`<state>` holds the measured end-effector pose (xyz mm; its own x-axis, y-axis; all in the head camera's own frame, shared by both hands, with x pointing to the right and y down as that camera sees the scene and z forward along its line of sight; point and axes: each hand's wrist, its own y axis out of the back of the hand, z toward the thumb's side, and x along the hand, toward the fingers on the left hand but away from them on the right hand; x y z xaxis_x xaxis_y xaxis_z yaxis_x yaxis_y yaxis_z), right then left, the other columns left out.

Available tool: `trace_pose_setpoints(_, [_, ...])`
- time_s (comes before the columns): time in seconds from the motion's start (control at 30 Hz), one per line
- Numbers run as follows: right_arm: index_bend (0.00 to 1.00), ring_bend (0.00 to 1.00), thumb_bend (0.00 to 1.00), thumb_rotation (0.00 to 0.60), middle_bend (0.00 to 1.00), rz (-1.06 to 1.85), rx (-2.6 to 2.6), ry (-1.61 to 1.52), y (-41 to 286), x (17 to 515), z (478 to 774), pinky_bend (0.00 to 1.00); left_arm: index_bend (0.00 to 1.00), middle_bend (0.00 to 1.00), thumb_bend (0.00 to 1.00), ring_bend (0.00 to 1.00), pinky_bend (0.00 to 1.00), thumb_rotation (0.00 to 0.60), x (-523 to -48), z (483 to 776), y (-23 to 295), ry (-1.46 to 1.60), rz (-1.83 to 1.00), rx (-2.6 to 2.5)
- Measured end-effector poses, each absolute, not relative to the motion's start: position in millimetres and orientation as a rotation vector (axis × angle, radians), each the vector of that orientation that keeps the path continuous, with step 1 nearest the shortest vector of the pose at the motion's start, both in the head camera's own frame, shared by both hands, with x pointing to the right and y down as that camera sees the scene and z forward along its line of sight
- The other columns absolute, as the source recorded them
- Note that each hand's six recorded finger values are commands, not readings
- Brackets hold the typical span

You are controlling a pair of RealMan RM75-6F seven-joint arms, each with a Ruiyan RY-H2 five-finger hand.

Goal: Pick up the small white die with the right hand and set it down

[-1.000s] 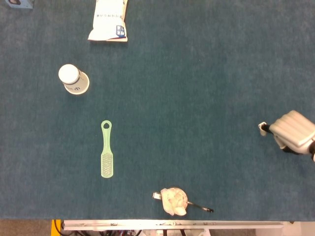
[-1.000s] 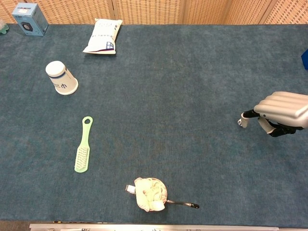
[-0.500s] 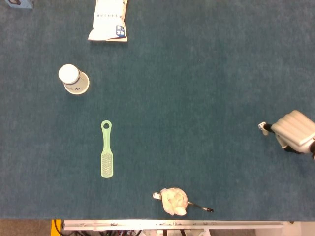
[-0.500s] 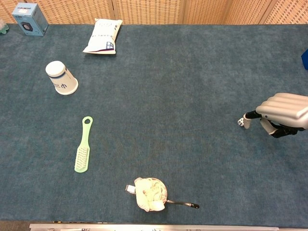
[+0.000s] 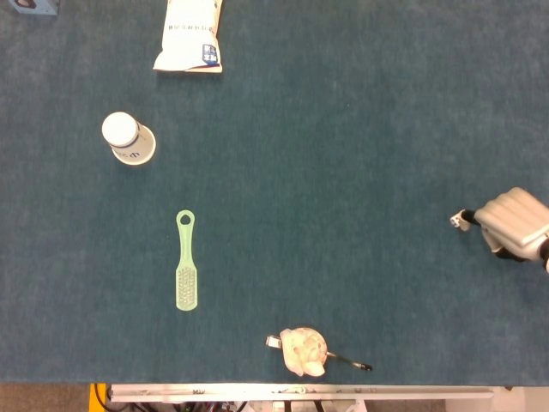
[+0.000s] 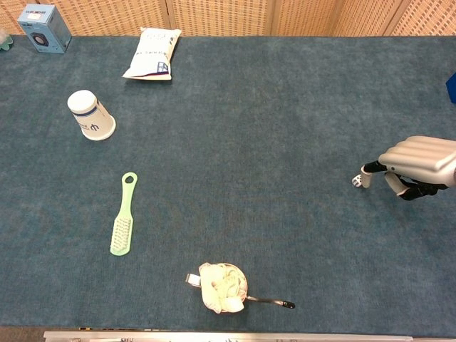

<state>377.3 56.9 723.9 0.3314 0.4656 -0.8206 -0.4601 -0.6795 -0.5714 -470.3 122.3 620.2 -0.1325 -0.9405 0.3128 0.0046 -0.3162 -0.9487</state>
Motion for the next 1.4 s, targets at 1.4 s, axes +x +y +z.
trace_pose_setpoints(1.4, [0.34, 1.00, 1.00, 0.600, 0.99, 1.358, -1.810, -0.141, 42, 367, 718, 1.00, 0.36, 0.25, 0.20, 0.18, 0.32, 0.600, -469, 619, 123, 1.119, -1.550, -1.358])
